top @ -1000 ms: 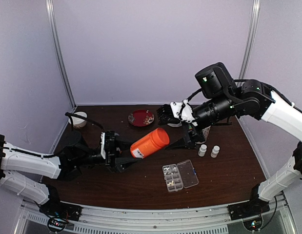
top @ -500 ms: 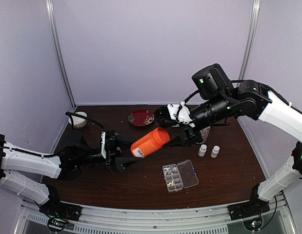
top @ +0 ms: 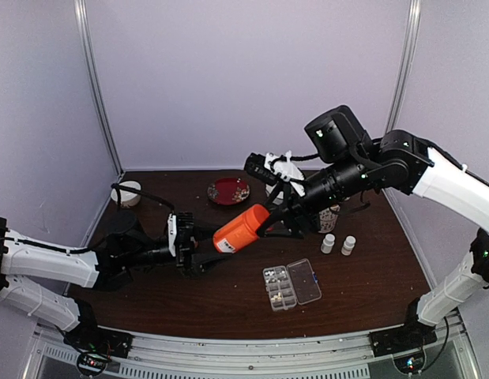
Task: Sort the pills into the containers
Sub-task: Screw the lid of the pill bottle onto the pill bottle.
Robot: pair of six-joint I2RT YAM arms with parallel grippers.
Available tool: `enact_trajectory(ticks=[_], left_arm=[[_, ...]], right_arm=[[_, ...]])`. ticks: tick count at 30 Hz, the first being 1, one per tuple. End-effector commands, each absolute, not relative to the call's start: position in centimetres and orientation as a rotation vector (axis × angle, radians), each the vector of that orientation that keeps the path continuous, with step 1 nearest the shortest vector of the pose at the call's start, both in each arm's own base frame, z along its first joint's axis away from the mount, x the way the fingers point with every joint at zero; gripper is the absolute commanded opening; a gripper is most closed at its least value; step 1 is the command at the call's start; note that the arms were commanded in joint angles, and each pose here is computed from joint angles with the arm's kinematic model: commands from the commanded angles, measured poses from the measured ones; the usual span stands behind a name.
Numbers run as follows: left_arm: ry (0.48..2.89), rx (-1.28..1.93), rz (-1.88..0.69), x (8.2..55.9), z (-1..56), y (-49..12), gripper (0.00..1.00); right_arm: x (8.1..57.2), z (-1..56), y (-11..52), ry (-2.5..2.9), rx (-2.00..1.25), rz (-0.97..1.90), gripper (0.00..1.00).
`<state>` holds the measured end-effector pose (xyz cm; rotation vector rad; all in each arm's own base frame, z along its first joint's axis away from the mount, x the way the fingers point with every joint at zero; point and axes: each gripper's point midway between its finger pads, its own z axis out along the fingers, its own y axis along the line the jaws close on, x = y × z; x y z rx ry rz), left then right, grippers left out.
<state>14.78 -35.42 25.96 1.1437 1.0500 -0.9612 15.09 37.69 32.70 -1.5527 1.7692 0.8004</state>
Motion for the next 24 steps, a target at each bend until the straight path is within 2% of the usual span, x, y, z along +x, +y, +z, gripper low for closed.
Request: enact_trajectory(ticks=[1, 8, 11, 14, 15, 20, 22, 24], left_arm=[[0.958, 1.127, -0.855, 15.6, 28.9, -35.6, 0.00], [0.967, 1.134, -0.796, 16.2, 28.9, -35.6, 0.00], [0.972, 1.139, -0.776, 16.4, 28.7, -35.5, 0.00], [0.971, 1.150, -0.772, 16.4, 28.5, -35.6, 0.00], [0.971, 1.153, -0.774, 16.3, 28.4, -35.6, 0.00], [0.972, 1.163, -0.798, 15.9, 28.0, -35.6, 0.00], [0.973, 1.169, -0.812, 15.7, 27.8, -35.5, 0.00], [0.973, 1.176, -0.825, 15.4, 27.6, -35.5, 0.00]], right_arm=[[15.6, 31.5, 37.8, 2.116, -1.187, 0.944, 0.26], [16.2, 29.2, 36.1, 2.483, -0.687, 0.992, 0.24], [15.3, 29.3, 36.7, 2.553, -0.509, 1.165, 0.26], [14.9, 29.6, 37.3, 2.570, -0.422, 1.271, 0.34], [14.9, 29.6, 37.1, 2.577, -0.422, 1.261, 0.39], [15.2, 31.2, 36.5, 2.472, -0.590, 1.179, 0.80], [15.5, 31.4, 35.8, 2.402, -0.706, 1.096, 0.89], [15.8, 31.6, 34.9, 2.304, -0.845, 0.993, 0.92]])
